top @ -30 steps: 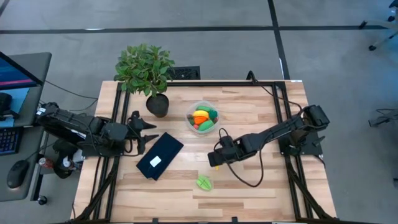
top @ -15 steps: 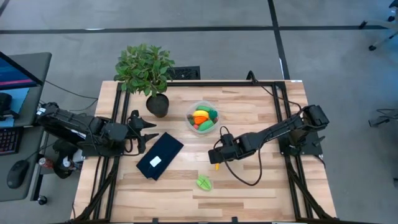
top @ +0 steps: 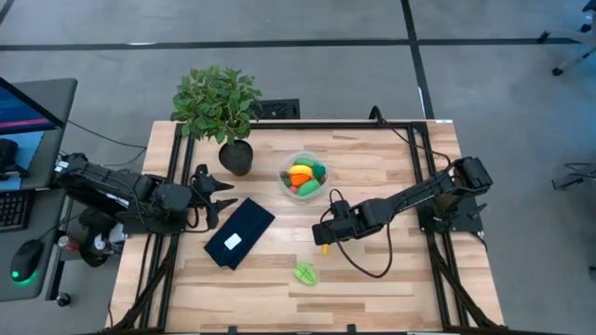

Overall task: Pick and placing Produce into tupperware
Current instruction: Put the yellow corn into the transparent bin, then put the green starfruit into the transparent bin

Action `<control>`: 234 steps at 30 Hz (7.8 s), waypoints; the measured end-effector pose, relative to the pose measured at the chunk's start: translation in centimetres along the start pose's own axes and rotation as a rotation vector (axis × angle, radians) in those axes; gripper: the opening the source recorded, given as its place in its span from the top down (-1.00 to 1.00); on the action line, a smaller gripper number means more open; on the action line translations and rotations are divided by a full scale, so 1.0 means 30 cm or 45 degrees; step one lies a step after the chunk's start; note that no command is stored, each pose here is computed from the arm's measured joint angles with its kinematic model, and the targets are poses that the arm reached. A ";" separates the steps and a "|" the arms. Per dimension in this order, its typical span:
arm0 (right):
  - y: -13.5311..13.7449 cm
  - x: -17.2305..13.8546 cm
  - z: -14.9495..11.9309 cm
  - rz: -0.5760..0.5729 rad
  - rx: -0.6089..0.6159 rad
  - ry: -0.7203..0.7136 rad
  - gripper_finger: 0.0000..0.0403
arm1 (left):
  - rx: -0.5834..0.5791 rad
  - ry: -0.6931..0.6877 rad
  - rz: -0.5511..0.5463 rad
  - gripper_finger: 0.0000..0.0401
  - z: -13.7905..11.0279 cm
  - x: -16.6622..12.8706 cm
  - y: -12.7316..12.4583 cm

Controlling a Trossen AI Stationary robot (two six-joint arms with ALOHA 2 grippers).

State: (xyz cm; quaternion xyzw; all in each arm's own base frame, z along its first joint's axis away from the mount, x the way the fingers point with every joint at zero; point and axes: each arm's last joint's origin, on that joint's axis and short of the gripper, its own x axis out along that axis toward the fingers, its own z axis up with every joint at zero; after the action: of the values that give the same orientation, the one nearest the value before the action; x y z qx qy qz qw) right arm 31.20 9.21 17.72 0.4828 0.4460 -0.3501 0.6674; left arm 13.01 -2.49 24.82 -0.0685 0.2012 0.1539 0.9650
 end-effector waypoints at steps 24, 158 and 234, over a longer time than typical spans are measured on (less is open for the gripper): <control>0.026 0.133 -0.076 -0.038 -0.041 0.037 -0.02 | -0.020 0.019 0.023 0.01 -0.006 -0.001 0.004; -0.021 -0.193 0.221 0.034 -0.236 -0.447 0.85 | -0.091 -0.006 0.068 0.01 -0.003 0.000 0.007; 0.025 -0.352 0.363 0.336 -1.019 -0.498 0.54 | -0.229 -0.140 -0.058 0.01 0.048 0.096 -0.079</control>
State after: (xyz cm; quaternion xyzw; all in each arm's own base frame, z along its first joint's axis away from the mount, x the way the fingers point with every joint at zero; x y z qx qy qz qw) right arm 30.92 -0.61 29.30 0.1649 0.3466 -0.1469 0.9116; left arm 16.83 -3.66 25.10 -0.1506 0.1318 0.1530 0.9677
